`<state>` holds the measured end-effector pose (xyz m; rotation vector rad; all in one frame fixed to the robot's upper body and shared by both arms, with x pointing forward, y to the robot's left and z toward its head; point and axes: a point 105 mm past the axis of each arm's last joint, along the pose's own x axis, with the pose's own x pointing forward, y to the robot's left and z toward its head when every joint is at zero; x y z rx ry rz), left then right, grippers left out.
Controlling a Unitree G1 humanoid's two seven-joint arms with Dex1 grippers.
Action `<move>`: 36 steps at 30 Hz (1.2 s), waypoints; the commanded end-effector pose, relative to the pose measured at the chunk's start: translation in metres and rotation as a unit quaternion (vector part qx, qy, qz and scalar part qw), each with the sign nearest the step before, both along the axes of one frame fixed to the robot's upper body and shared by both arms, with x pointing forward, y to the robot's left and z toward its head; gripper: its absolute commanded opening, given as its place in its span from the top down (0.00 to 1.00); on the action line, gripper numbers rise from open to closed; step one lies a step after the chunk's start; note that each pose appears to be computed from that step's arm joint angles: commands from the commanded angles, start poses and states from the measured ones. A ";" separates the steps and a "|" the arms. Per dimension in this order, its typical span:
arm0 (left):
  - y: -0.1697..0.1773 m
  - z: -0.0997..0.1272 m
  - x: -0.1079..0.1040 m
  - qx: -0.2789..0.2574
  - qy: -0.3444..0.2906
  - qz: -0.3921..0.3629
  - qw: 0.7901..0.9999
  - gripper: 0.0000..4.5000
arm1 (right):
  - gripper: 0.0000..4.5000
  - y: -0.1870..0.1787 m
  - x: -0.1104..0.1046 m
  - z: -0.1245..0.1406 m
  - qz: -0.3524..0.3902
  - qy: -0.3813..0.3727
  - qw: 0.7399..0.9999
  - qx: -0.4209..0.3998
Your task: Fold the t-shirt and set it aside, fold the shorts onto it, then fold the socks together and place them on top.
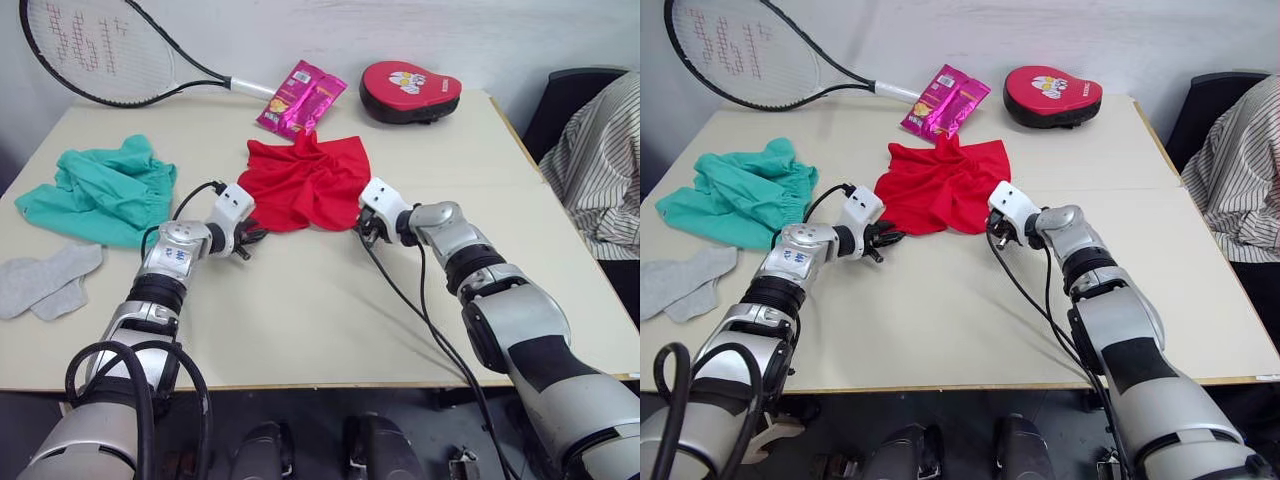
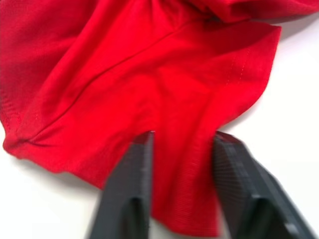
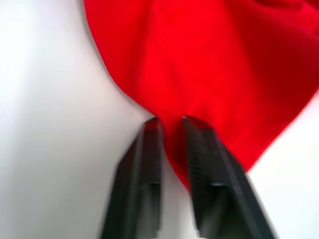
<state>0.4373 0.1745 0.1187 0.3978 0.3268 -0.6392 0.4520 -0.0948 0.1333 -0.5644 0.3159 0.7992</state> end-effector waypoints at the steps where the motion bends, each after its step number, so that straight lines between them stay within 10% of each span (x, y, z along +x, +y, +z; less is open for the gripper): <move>1: 0.020 -0.039 -0.013 0.020 0.064 0.020 0.998 0.96 | 1.00 -0.003 0.000 0.008 -0.001 0.011 1.000 0.027; 9: 0.030 0.007 -0.029 -0.044 -0.007 -0.059 0.997 0.99 | 1.00 -0.029 -0.017 0.012 0.062 0.049 0.996 0.049; 19: 0.068 0.044 -0.117 -0.038 -0.026 -0.167 0.985 0.99 | 1.00 -0.087 -0.086 0.018 0.122 0.092 0.988 0.037; 29: 0.085 0.059 -0.175 -0.095 -0.013 -0.120 0.988 0.99 | 1.00 -0.099 -0.159 0.046 0.129 0.064 0.984 0.104; 36: 0.098 0.025 -0.216 -0.066 0.069 -0.096 0.991 0.99 | 1.00 -0.114 -0.197 0.025 0.132 0.107 0.983 0.065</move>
